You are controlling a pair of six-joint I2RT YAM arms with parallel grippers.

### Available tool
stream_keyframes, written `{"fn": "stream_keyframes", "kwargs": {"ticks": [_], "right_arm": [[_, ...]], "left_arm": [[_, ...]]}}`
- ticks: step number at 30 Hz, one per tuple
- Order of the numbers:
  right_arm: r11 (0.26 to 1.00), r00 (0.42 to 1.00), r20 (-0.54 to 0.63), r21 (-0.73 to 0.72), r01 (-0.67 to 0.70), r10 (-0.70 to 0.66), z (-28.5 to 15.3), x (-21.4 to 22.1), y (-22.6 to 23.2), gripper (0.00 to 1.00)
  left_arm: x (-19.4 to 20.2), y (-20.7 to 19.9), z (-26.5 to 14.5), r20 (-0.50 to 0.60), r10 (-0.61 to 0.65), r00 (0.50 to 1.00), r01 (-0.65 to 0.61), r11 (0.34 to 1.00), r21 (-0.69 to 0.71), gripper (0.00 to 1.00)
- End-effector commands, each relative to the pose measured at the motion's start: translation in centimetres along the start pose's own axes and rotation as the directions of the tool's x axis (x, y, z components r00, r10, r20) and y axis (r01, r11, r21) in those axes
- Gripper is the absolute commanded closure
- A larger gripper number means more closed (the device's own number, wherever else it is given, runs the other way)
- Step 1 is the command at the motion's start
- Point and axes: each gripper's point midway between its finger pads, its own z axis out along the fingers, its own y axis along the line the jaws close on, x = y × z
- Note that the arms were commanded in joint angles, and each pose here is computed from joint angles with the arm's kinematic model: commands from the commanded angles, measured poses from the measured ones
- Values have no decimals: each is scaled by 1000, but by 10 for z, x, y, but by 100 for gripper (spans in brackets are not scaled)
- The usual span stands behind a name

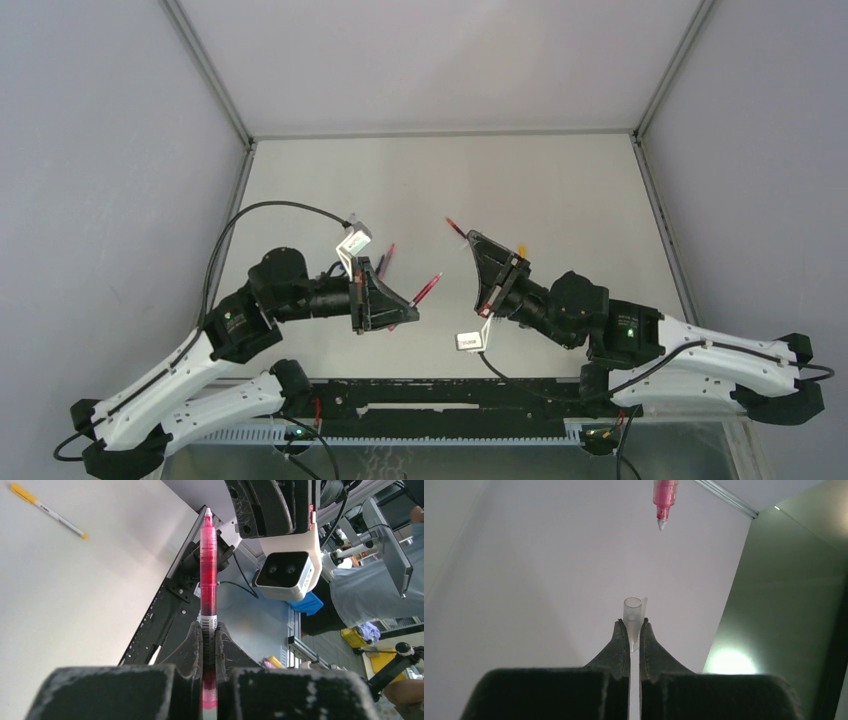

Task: Insert the pens into the pen caps
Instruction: Insert the pen cap onto the pen.

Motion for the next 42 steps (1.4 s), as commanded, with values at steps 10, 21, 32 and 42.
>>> {"fn": "stream_keyframes", "kwargs": {"ticks": [10, 21, 32, 42], "right_arm": [[991, 997, 58, 128, 40, -48, -8, -4, -47, 100], [991, 998, 34, 123, 44, -48, 0, -3, -53, 100], [986, 997, 32, 153, 65, -71, -4, -4, -69, 100], [985, 995, 58, 154, 75, -84, -5, -14, -73, 100]], "left_arm": [[-22, -14, -3, 113, 100, 989, -106, 993, 55, 100], [-22, -18, -5, 118, 105, 987, -114, 991, 73, 100], [-20, -15, -3, 114, 101, 988, -109, 992, 65, 100], [-18, -12, -2, 117, 87, 989, -94, 994, 59, 100]]}}
